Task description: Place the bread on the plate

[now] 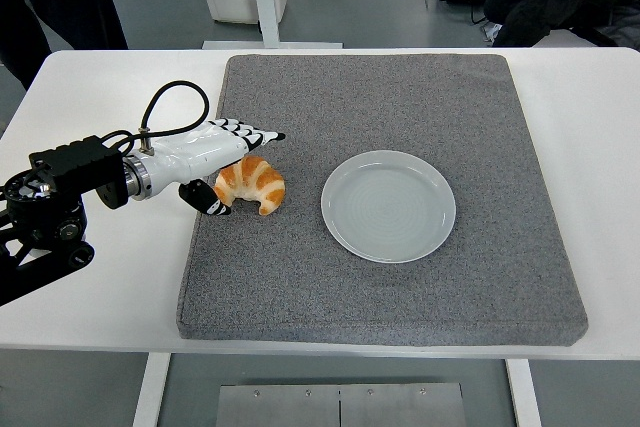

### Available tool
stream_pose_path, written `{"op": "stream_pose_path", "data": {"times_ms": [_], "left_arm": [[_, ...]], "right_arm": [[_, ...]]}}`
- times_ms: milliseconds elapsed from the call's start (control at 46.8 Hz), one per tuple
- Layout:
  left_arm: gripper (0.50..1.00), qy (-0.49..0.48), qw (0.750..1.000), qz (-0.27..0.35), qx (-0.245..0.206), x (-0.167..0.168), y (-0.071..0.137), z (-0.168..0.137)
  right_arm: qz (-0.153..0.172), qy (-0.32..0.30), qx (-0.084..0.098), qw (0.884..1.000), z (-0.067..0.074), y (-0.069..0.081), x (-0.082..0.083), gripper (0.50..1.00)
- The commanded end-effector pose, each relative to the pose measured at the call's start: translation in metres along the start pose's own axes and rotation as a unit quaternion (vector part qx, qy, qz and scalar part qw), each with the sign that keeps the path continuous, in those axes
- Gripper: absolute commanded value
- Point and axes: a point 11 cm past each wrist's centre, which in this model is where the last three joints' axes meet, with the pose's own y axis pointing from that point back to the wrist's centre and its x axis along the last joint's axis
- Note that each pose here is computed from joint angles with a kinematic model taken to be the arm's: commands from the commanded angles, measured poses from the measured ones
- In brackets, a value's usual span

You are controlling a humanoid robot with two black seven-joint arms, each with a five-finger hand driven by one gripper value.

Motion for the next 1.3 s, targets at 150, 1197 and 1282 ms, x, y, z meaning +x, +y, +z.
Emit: {"op": "stream_pose_path", "data": {"times_ms": [150,1197,1282], "left_arm": [[0.993,0.001,1.000,0.013,-0.019,0.000,-0.004,0.000],[0.992,-0.013,0.999,0.040,-0.015,-0.029,-0.020,-0.008],[0.992,-0.012,0.999,0.046,-0.013,-0.030,-0.022,-0.008]], "right_arm": [[0.000,-0.001,-0.001,1.000,0.001,0.000,0.000,1.000],[0.000,0.000,-0.001,1.000,0.001,0.000,0.000,1.000],[0.000,-0.001,0.000,1.000,0.000,0.000,0.000,1.000]]}}
